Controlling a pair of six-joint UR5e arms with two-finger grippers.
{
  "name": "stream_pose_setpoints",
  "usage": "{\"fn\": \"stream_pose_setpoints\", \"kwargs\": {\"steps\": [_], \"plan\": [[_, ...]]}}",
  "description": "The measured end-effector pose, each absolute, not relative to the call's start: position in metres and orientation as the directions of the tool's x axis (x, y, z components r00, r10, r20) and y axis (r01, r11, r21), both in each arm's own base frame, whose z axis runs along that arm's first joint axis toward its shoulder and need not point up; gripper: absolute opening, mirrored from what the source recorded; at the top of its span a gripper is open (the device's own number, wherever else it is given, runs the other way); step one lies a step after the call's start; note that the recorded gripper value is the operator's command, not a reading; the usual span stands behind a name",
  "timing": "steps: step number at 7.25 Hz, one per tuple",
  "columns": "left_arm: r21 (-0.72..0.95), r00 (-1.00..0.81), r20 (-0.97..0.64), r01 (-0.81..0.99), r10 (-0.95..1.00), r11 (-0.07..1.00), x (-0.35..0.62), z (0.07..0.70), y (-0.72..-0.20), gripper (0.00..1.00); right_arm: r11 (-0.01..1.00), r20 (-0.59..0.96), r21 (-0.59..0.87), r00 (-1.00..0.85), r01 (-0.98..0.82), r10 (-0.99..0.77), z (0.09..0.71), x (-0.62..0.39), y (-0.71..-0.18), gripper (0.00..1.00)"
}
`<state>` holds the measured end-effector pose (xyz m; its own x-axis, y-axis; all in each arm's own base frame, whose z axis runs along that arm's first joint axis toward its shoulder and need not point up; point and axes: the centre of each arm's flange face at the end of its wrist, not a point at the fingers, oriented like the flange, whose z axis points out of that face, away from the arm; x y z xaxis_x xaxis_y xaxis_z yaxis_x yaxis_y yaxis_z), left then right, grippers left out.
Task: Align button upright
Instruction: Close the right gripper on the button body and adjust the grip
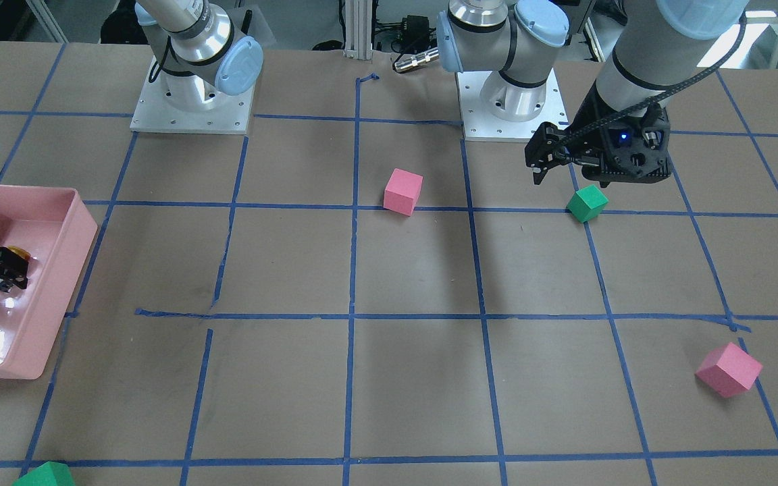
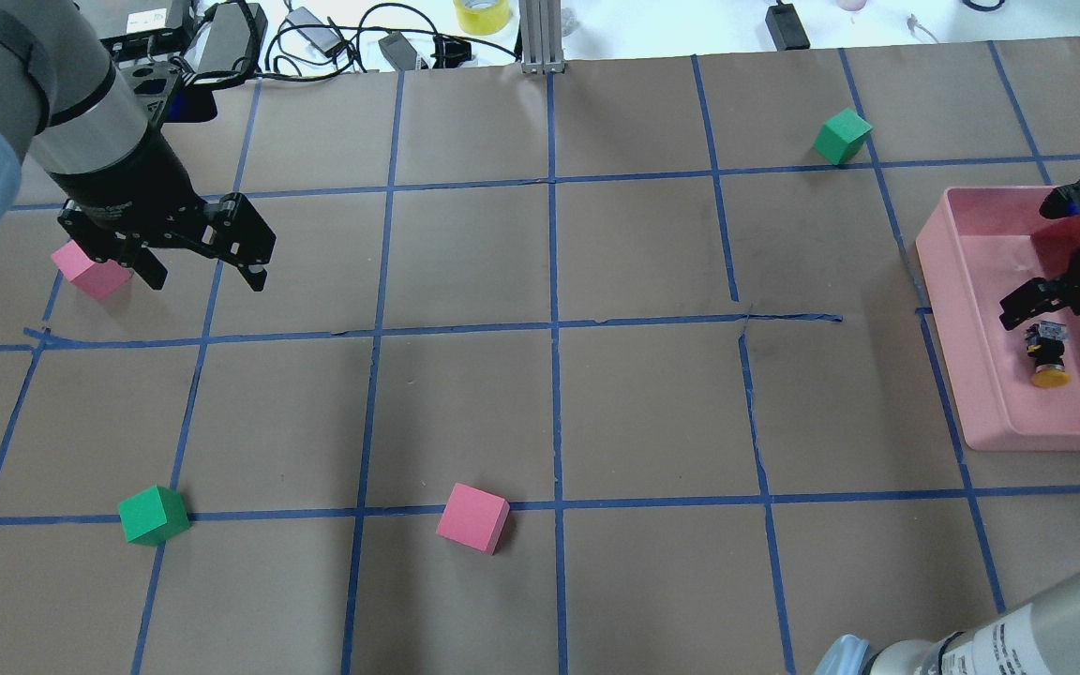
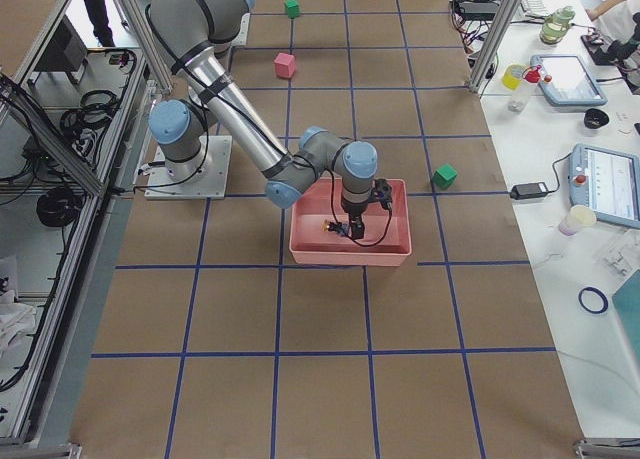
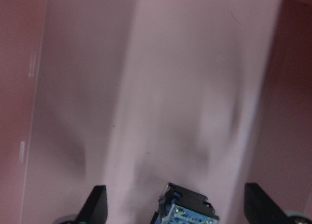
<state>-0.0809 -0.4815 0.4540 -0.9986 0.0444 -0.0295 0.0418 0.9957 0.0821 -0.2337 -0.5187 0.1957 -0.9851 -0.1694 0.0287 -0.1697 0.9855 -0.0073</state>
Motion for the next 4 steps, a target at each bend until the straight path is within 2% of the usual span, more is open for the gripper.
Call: {"fn": "stream_pose_setpoints", "kwargs": {"steps": [4], "plan": [[0.082, -0.999, -0.030, 0.042, 0.045, 0.996, -0.0809, 0.4550, -0.4803, 1.00, 0.985, 0.023, 0.013, -0.985, -0.169, -0.170, 0.1888, -0.2309, -0.5133, 1.00]]}}
